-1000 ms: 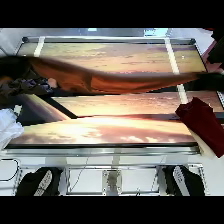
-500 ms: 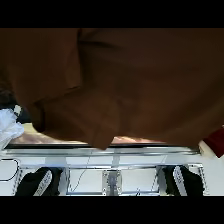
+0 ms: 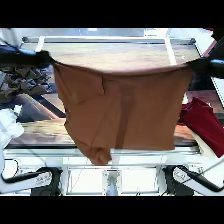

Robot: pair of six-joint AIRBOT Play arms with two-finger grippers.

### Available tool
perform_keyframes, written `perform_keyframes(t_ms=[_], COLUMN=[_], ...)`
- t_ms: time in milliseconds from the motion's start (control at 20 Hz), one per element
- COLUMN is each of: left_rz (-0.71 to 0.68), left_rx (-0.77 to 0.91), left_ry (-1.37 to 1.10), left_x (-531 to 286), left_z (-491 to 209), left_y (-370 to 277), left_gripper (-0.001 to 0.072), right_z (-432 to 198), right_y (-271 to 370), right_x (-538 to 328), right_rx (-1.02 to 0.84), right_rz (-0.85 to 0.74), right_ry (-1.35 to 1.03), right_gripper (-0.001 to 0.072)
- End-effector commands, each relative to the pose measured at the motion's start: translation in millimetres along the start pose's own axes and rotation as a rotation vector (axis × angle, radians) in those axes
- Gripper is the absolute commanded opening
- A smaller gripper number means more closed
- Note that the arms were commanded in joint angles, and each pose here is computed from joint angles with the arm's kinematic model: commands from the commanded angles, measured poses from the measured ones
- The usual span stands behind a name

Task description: Fold the shirts.

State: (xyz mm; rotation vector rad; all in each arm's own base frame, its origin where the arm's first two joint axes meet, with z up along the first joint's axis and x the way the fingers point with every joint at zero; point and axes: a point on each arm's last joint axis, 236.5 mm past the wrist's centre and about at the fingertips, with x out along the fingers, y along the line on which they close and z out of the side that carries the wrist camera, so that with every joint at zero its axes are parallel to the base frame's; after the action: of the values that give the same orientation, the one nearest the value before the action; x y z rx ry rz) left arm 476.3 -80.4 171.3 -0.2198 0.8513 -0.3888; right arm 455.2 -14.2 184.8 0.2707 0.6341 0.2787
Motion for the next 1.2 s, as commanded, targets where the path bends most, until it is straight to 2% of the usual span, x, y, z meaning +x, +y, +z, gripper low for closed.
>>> perform_keyframes(t_ms=[0, 150, 300, 450, 550, 600, 700, 900, 1150], left_rz=[0.028, 0.058, 0.064, 0.051, 0.011, 0.004, 0.044, 0.023, 0.033], left_rx=[-0.115, -0.165, -0.152, -0.060, 0.073, 0.088, 0.137, 0.105, 0.047], left_ry=[0.124, 0.090, 0.054, 0.149, 0.213, 0.228, 0.276, 0.434, 0.515], left_x=[118.1, 166.6, 167.1, 147.7, 127.3, 115.9, 95.1, 95.1, 140.9], left_z=[-38.8, -43.3, -31.8, -36.0, -43.4, -44.6, -52.1, -98.7, -172.3], left_y=[40.6, 59.5, 60.6, 48.9, 32.0, 26.2, 29.8, 23.2, 28.1], left_gripper=[0.0009, 0.0009, 0.0009, 0.0009, 0.0008, 0.0008, 0.0008, 0.0008, 0.0008], right_z=[-56.1, -66.8, -60.4, -67.0, -74.1, -78.5, -91.4, -127.2, -189.7], right_y=[-45.9, -80.8, -98.9, -102.0, -102.5, -102.7, -96.7, -87.0, -90.9], right_x=[101.0, 139.5, 138.0, 124.6, 108.1, 97.7, 78.2, 62.3, 79.6], right_rx=[0.054, 0.101, 0.096, 0.067, -0.004, -0.050, -0.105, -0.105, -0.009], right_rz=[-0.063, -0.135, -0.180, -0.162, -0.175, -0.193, -0.197, -0.160, -0.145], right_ry=[0.104, 0.073, 0.041, 0.121, 0.194, 0.233, 0.321, 0.473, 0.528], right_gripper=[0.0030, 0.0030, 0.0030, 0.0030, 0.0029, 0.0029, 0.0029, 0.0029, 0.0029])
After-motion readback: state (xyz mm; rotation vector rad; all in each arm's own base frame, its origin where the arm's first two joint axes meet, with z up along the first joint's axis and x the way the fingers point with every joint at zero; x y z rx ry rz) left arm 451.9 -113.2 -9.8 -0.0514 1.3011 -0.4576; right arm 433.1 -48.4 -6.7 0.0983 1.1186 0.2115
